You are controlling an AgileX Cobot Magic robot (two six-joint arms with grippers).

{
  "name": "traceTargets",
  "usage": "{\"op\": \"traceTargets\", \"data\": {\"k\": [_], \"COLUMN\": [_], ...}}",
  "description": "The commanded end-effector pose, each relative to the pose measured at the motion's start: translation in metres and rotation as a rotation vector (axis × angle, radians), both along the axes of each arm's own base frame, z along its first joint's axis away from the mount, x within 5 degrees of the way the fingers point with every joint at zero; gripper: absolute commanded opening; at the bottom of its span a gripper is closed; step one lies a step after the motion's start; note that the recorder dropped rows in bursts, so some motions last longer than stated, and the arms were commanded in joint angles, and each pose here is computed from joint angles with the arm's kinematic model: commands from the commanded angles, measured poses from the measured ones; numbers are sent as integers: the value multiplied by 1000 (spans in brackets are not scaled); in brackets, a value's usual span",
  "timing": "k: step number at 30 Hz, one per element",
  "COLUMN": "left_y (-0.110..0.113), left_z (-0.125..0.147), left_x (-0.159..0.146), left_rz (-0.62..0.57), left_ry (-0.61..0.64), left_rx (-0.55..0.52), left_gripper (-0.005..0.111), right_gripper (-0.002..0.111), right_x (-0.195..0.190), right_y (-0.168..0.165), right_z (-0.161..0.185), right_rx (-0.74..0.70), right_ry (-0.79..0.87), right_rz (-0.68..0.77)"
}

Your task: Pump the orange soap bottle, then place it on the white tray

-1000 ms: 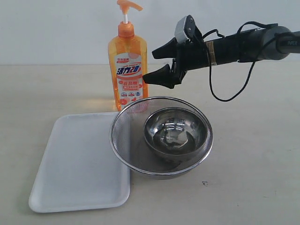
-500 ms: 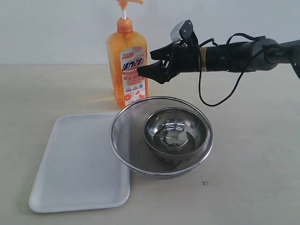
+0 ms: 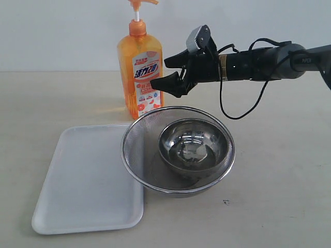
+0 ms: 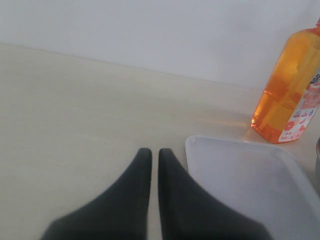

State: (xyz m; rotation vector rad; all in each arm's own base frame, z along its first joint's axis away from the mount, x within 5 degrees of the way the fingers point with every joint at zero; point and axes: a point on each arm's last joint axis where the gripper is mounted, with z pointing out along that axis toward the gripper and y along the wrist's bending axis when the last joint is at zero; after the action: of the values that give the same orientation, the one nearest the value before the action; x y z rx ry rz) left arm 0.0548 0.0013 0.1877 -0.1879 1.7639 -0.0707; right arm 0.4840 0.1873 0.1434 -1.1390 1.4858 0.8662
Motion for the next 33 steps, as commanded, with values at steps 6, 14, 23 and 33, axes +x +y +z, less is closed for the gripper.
{"op": "traceTargets", "data": {"k": [6, 14, 23, 33], "left_y": [0, 0, 0, 3], "left_z": [-1, -1, 0, 18], "left_x": [0, 0, 0, 2], "left_rz": [-5, -5, -3, 34], "left_ry": [2, 2, -12, -210], "left_rx": [-1, -1, 0, 19], "left_gripper": [5, 5, 5, 5], "right_gripper": [89, 89, 89, 89], "right_x": [0, 0, 0, 0], "right_y": [0, 0, 0, 0], "right_z": [7, 7, 7, 7], "right_rx": [19, 19, 18, 17], "right_ry": [-17, -17, -17, -17], "right_rz": [8, 8, 6, 4]}}
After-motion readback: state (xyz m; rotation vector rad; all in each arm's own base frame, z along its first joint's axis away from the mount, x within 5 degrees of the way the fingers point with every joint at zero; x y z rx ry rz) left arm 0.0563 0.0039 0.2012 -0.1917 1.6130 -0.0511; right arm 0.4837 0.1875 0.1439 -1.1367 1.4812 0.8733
